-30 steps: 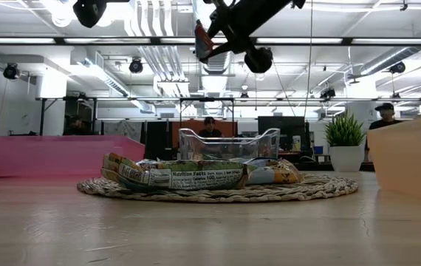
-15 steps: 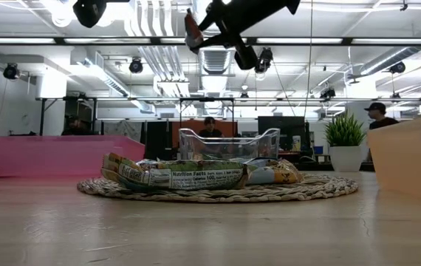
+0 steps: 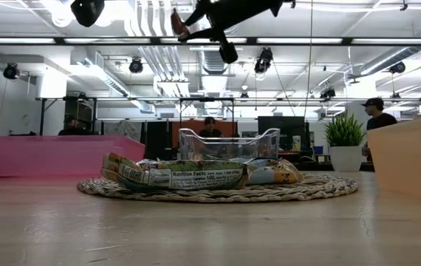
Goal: Pick and place Granola Bars by type
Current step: Put the red granola bar into the red bin
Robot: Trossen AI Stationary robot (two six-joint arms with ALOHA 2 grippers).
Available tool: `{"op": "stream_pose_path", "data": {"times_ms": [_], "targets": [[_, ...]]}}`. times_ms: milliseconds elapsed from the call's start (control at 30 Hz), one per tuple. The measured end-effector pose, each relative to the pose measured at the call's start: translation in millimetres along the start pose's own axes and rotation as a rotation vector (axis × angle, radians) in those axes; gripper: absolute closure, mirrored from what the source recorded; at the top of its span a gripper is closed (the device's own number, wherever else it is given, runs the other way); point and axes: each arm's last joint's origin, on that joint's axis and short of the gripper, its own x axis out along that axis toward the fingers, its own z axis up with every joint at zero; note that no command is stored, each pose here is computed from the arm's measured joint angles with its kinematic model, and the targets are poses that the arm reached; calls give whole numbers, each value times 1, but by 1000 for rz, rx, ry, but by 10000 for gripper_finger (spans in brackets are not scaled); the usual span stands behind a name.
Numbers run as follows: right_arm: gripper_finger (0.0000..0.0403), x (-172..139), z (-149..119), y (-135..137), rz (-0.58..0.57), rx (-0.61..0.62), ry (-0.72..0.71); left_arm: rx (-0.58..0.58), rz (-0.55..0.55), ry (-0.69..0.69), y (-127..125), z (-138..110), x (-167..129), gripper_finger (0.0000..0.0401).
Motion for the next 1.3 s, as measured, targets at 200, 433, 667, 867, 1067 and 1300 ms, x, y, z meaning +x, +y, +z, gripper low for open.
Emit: {"op": "stream_pose_path", "data": {"times_ms": [200, 433, 667, 867, 1067, 1300], "targets": [[349, 20, 7, -8, 7, 12, 48, -2, -2, 11, 1, -1, -3, 401], [349, 58, 9, -20, 13, 23, 127, -15, 18, 86, 7, -10, -15, 401], [349, 98, 11, -27, 46, 37, 195, -12, 26, 61, 13, -12, -37, 401], [349, 125, 20, -20, 106, 28, 203, -25, 109, 61, 23, -19, -57, 401], [349, 147, 28, -24, 118, 51, 196, -33, 127, 18, 27, -19, -68, 401], [349, 171, 27, -46, 85, 113, 206, -32, 127, 19, 27, -20, -69, 401]]}}
